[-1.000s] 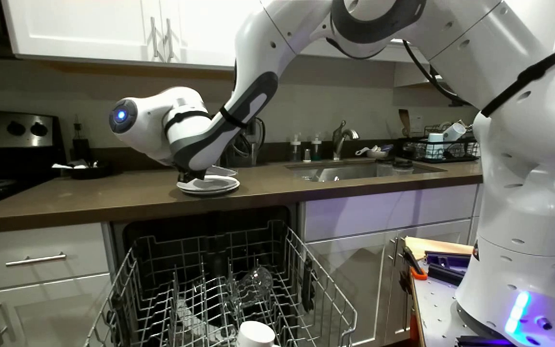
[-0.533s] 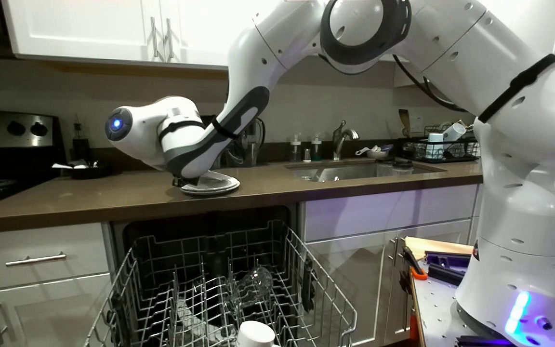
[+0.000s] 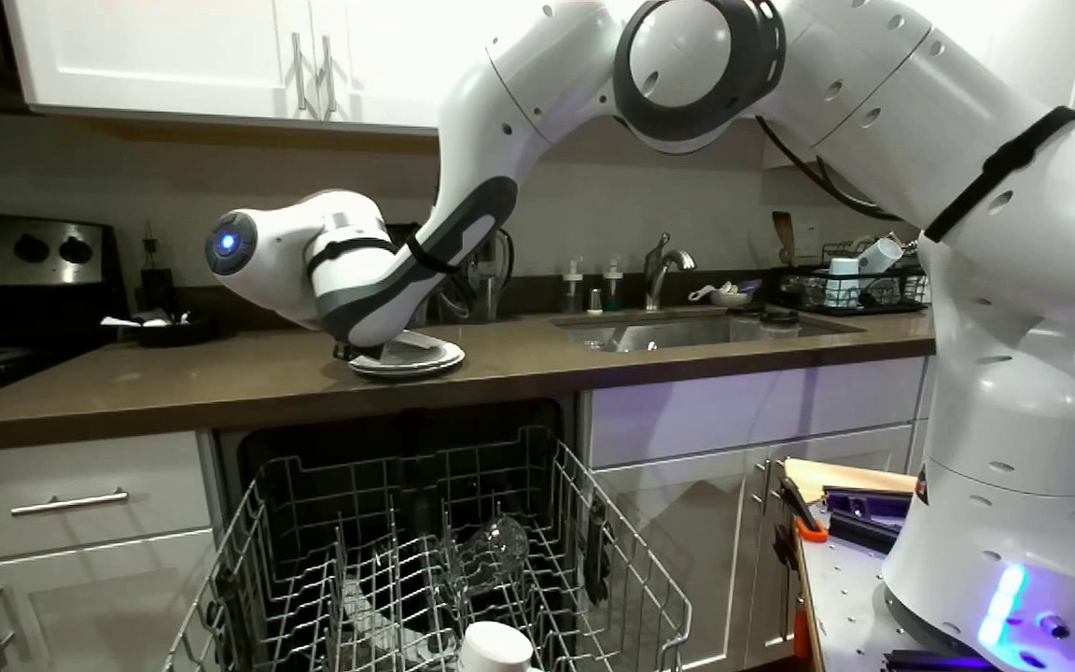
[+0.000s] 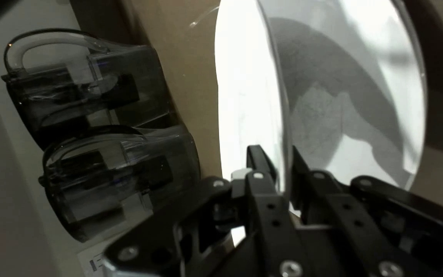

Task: Pick up the plate from the plate holder and put it on top of other the plates on the kitchen base top

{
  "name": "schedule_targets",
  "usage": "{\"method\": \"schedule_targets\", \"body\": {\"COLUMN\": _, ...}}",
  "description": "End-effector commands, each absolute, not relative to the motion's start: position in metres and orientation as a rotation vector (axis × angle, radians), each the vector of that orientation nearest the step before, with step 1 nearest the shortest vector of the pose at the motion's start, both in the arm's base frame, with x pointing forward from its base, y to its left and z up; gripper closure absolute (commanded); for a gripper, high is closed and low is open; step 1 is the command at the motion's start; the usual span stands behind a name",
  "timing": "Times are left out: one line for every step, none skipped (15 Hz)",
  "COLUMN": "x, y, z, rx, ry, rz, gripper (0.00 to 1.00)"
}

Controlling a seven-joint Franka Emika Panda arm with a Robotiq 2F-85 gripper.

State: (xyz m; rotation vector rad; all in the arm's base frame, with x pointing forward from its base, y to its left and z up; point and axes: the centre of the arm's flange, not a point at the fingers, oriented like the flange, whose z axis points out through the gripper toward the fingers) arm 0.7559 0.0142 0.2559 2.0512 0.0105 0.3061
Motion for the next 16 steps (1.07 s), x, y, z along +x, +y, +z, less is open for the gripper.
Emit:
{"method": "schedule_targets", "body": {"x": 0.767, "y": 0.004, "z": 0.261, "rx": 2.044, "ry": 0.016, "rz": 0.286, "gripper": 0.93}}
{"method": "schedule_targets", "body": {"x": 0.766, "y": 0.003, "z": 0.260, "rx": 2.041, "ry": 0.018, "rz": 0.281, "gripper": 0.93}}
{"method": "schedule_targets", "body": {"x": 0.766, "y": 0.003, "z": 0.260, "rx": 2.042, "ry": 0.020, "rz": 0.277, "gripper": 0.93}}
{"method": "schedule_targets", "body": {"x": 0.766, "y": 0.003, "z": 0.259, "rx": 2.042, "ry": 0.023, "rz": 0.272, "gripper": 0.93}}
{"method": "schedule_targets", "body": {"x": 0.765, "y": 0.003, "z": 0.259, "rx": 2.045, "ry": 0.029, "rz": 0.266, "gripper": 0.93}}
{"method": "schedule_targets", "body": {"x": 0.764, "y": 0.004, "z": 0.258, "rx": 2.047, "ry": 0.035, "rz": 0.257, "gripper": 0.93}}
{"method": "schedule_targets", "body": {"x": 0.764, "y": 0.004, "z": 0.257, "rx": 2.047, "ry": 0.041, "rz": 0.254, "gripper": 0.93}}
{"method": "schedule_targets", "body": {"x": 0.763, "y": 0.004, "z": 0.255, "rx": 2.043, "ry": 0.048, "rz": 0.247, "gripper": 0.93}}
{"method": "schedule_targets", "body": {"x": 0.763, "y": 0.005, "z": 0.255, "rx": 2.038, "ry": 0.053, "rz": 0.240, "gripper": 0.93}}
{"method": "schedule_targets", "body": {"x": 0.762, "y": 0.005, "z": 0.254, "rx": 2.038, "ry": 0.060, "rz": 0.233, "gripper": 0.93}}
{"method": "schedule_targets", "body": {"x": 0.761, "y": 0.006, "z": 0.253, "rx": 2.042, "ry": 0.068, "rz": 0.225, "gripper": 0.93}}
{"method": "schedule_targets", "body": {"x": 0.759, "y": 0.006, "z": 0.253, "rx": 2.053, "ry": 0.079, "rz": 0.214, "gripper": 0.92}}
{"method": "schedule_targets", "body": {"x": 0.758, "y": 0.007, "z": 0.253, "rx": 2.058, "ry": 0.090, "rz": 0.202, "gripper": 0.84}}
{"method": "schedule_targets", "body": {"x": 0.757, "y": 0.008, "z": 0.253, "rx": 2.059, "ry": 0.099, "rz": 0.196, "gripper": 0.77}}
{"method": "schedule_targets", "body": {"x": 0.756, "y": 0.008, "z": 0.252, "rx": 2.059, "ry": 0.105, "rz": 0.189, "gripper": 0.74}}
{"method": "schedule_targets", "body": {"x": 0.755, "y": 0.009, "z": 0.250, "rx": 2.067, "ry": 0.108, "rz": 0.181, "gripper": 0.70}}
